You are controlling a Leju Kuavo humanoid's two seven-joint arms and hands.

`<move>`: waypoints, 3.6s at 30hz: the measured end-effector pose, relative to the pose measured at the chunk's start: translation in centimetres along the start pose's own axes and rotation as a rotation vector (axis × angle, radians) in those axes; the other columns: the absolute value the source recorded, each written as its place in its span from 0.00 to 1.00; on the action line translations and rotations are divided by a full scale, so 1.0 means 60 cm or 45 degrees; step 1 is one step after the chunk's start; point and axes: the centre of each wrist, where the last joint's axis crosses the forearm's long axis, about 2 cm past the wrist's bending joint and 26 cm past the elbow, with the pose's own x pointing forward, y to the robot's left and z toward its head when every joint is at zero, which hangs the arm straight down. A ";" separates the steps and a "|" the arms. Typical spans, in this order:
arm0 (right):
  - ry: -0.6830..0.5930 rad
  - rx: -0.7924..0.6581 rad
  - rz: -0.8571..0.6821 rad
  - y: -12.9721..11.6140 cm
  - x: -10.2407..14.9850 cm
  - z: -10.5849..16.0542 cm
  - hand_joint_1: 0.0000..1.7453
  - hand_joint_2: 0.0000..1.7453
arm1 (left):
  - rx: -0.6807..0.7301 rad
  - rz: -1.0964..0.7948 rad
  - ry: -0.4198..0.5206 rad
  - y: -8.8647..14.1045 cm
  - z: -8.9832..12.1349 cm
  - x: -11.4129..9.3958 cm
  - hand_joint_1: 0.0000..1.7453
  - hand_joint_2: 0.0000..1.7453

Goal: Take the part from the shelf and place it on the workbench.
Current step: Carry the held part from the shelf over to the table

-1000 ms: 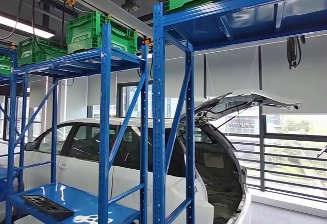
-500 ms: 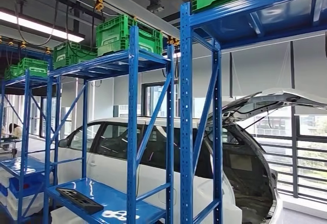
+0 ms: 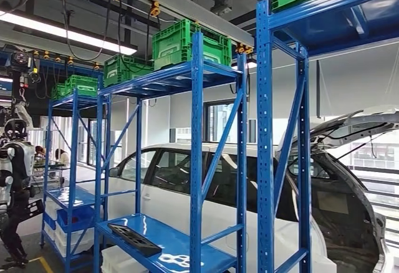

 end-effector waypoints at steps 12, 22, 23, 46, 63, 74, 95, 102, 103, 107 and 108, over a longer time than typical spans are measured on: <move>0.021 0.080 -0.025 0.007 -0.009 -0.011 1.00 1.00 | -0.013 -0.015 -0.003 -0.005 0.000 0.003 0.00 1.00; -0.003 0.151 -0.069 0.017 -0.025 -0.065 1.00 1.00 | -0.023 0.042 0.001 -0.003 0.000 0.000 0.00 1.00; -0.003 0.152 -0.076 0.018 -0.026 -0.066 1.00 1.00 | -0.023 0.044 0.003 -0.003 0.000 0.000 0.00 1.00; -0.018 0.177 -0.138 0.031 -0.038 -0.081 1.00 1.00 | -0.039 -0.023 0.001 0.000 0.000 0.001 0.00 1.00; -0.022 0.260 -0.211 0.050 -0.049 -0.110 1.00 1.00 | -0.041 -0.003 0.005 -0.005 0.001 -0.002 0.00 1.00; -0.029 0.250 -0.231 0.063 -0.054 -0.126 1.00 1.00 | -0.040 0.002 -0.011 0.004 -0.001 0.000 0.00 1.00; -0.022 0.243 -0.264 0.071 -0.058 -0.123 1.00 1.00 | -0.041 0.003 0.035 -0.002 0.001 -0.006 0.00 1.00; -0.011 0.238 -0.288 0.078 -0.062 -0.120 1.00 1.00 | -0.037 -0.002 0.054 -0.002 0.001 -0.006 0.00 1.00; -0.013 0.237 -0.290 0.078 -0.062 -0.121 1.00 1.00 | -0.036 -0.001 0.055 -0.002 0.002 -0.007 0.00 1.00; -0.019 0.237 -0.294 0.080 -0.062 -0.126 1.00 1.00 | -0.036 0.008 0.050 -0.002 0.001 -0.003 0.00 1.00; -0.018 0.237 -0.295 0.080 -0.062 -0.127 1.00 1.00 | -0.035 0.010 0.051 -0.002 0.001 -0.004 0.00 1.00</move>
